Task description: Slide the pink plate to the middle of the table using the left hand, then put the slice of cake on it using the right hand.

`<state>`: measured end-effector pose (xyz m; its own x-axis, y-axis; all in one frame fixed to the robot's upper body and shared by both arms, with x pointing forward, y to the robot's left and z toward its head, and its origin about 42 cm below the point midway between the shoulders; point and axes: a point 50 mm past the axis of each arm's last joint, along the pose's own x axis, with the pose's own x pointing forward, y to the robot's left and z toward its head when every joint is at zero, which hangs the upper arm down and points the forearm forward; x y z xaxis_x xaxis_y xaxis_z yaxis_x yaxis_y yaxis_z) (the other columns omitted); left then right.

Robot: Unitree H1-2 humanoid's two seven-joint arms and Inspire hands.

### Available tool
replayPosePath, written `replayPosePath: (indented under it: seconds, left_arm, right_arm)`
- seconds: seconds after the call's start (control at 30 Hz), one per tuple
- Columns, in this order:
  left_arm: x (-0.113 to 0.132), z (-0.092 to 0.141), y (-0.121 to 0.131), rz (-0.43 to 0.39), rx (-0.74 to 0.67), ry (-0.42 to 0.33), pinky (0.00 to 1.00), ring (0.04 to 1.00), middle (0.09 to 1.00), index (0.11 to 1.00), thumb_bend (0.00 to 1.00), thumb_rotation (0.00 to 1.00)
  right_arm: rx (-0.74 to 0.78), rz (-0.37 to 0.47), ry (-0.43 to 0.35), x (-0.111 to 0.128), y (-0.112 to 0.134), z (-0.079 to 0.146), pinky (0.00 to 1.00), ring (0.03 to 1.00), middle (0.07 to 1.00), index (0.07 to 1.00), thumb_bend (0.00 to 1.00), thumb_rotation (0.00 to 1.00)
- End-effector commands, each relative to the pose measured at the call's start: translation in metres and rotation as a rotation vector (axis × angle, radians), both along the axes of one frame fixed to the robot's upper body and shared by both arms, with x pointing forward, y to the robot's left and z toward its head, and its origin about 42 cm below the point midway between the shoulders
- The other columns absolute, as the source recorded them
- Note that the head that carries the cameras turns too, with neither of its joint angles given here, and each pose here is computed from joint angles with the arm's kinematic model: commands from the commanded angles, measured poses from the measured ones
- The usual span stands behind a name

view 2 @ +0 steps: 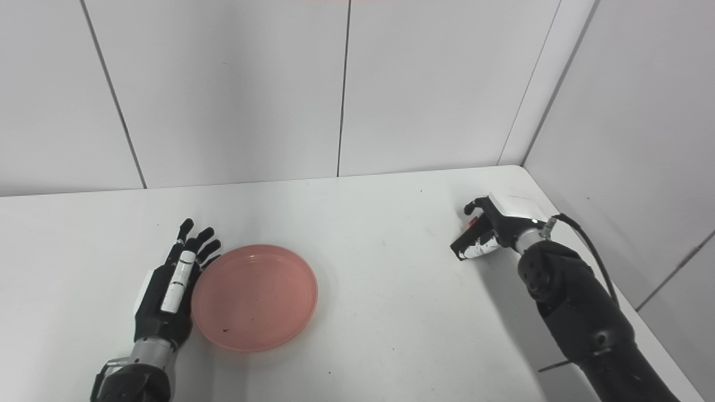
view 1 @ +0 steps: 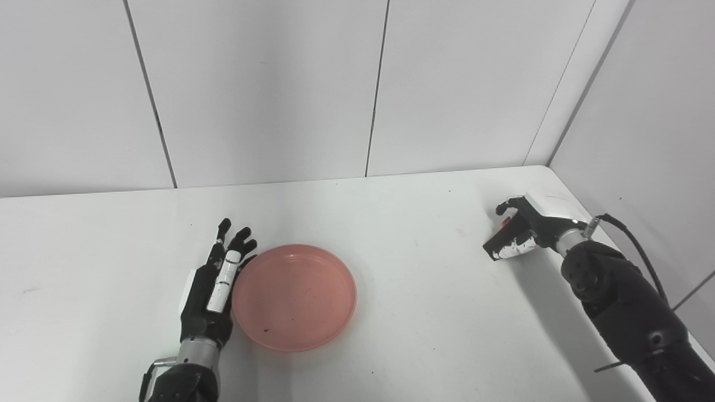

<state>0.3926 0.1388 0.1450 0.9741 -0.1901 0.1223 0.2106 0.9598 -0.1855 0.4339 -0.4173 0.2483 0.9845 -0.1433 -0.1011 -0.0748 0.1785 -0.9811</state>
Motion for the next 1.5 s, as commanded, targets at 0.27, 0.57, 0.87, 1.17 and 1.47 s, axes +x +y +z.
replayPosePath:
  seconds: [0.27, 0.57, 0.87, 1.17, 1.47]
  left_arm:
    - [-0.002, -0.011, -0.002, -0.015, 0.012, 0.057, 0.83, 0.888, 0.913, 1.0, 0.64, 0.74]
    - [-0.003, -0.011, -0.001, -0.015, 0.01, 0.067, 0.84, 0.891, 0.908, 1.0, 0.63, 0.74]
    - [-0.003, -0.013, -0.001, -0.018, 0.022, 0.066, 0.82, 0.884, 0.906, 1.0, 0.64, 0.74]
    - [-0.003, -0.014, 0.0, -0.023, 0.03, 0.065, 0.82, 0.88, 0.903, 1.0, 0.64, 0.75]
    - [-0.003, -0.014, 0.0, -0.026, 0.03, 0.069, 0.82, 0.883, 0.904, 1.0, 0.65, 0.75]
  right_arm:
    - [-0.052, -0.007, -0.038, 0.001, -0.015, 0.03, 0.64, 0.808, 0.847, 0.711, 1.0, 0.25]
    - [-0.059, -0.021, -0.017, 0.002, -0.018, 0.027, 0.67, 0.82, 0.865, 0.715, 1.0, 0.25]
    - [-0.085, -0.018, -0.013, 0.002, -0.025, 0.027, 0.66, 0.809, 0.867, 0.702, 1.0, 0.24]
    - [-0.113, -0.003, -0.026, 0.0, -0.037, 0.032, 0.63, 0.782, 0.851, 0.696, 0.99, 0.2]
    - [-0.073, -0.009, -0.042, -0.002, -0.039, 0.029, 0.43, 0.565, 0.713, 0.683, 0.94, 0.12]
